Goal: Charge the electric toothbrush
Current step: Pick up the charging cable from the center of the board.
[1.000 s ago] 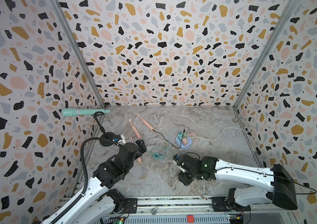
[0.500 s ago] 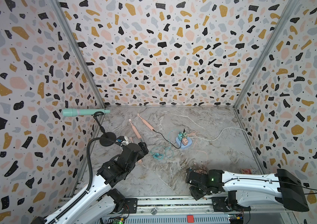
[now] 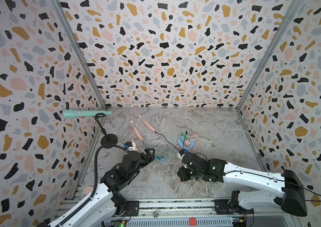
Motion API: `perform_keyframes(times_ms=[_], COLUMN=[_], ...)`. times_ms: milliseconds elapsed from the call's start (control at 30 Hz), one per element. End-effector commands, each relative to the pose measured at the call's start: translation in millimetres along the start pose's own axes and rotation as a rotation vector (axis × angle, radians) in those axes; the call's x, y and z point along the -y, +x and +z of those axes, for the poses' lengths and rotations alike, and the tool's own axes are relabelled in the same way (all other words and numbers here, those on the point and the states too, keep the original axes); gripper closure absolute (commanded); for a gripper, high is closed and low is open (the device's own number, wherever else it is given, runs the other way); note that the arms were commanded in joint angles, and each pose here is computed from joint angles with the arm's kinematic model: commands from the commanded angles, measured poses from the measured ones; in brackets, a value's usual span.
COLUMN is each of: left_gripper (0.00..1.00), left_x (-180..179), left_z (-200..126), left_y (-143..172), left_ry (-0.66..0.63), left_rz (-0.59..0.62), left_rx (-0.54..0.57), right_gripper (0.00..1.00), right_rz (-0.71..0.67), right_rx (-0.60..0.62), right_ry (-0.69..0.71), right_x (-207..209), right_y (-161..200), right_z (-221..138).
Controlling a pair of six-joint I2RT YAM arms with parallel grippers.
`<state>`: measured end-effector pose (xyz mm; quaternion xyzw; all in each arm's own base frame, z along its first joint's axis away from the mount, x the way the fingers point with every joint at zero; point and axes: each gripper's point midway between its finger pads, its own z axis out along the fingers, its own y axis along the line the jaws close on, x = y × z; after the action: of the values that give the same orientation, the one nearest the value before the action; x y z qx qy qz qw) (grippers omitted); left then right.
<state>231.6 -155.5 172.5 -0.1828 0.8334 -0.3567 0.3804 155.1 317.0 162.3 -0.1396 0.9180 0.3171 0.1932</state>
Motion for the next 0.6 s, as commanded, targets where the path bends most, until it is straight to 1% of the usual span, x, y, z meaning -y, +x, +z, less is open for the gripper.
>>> perform_keyframes(times_ms=[0,67,133,200,267,333,433,567], left_gripper=[0.00,0.00,0.00,0.00,0.01,0.02,0.10,0.20], left_x=[64.5,72.3,79.5,81.4,81.9,83.6,89.8,100.8], left_z=[-16.9,-22.9,-30.3,-35.1,-37.9,-39.9,-44.6,-47.7], left_y=[1.0,6.3,10.8,13.7,17.9,20.8,21.6,25.0], left_ry=[0.384,0.489,0.572,0.612,0.646,0.683,0.738,0.780], left_rz=[-0.037,-0.076,-0.088,-0.078,-0.068,-0.075,-0.082,-0.065], left_rx=[-0.019,-0.030,-0.044,-0.046,-0.050,-0.055,-0.055,-0.073], right_gripper=[1.00,1.00,1.00,1.00,1.00,1.00,1.00,1.00], right_rz=[0.106,0.134,0.147,0.184,0.210,0.233,0.248,0.252], right_rx=[0.224,0.268,0.288,0.305,0.300,0.291,0.275,0.263], right_ry=[-0.223,-0.247,-0.239,-0.247,-0.301,-0.325,-0.339,-0.365], right_x=[-47.0,-55.7,-59.9,-58.6,-61.1,-60.1,-59.6,-64.5], right_y=[-75.6,-98.7,-112.7,-123.3,-127.9,-129.1,-127.4,-128.0], right_z=[-28.4,-35.5,-39.7,-43.3,-45.3,-44.3,-41.3,-40.7])
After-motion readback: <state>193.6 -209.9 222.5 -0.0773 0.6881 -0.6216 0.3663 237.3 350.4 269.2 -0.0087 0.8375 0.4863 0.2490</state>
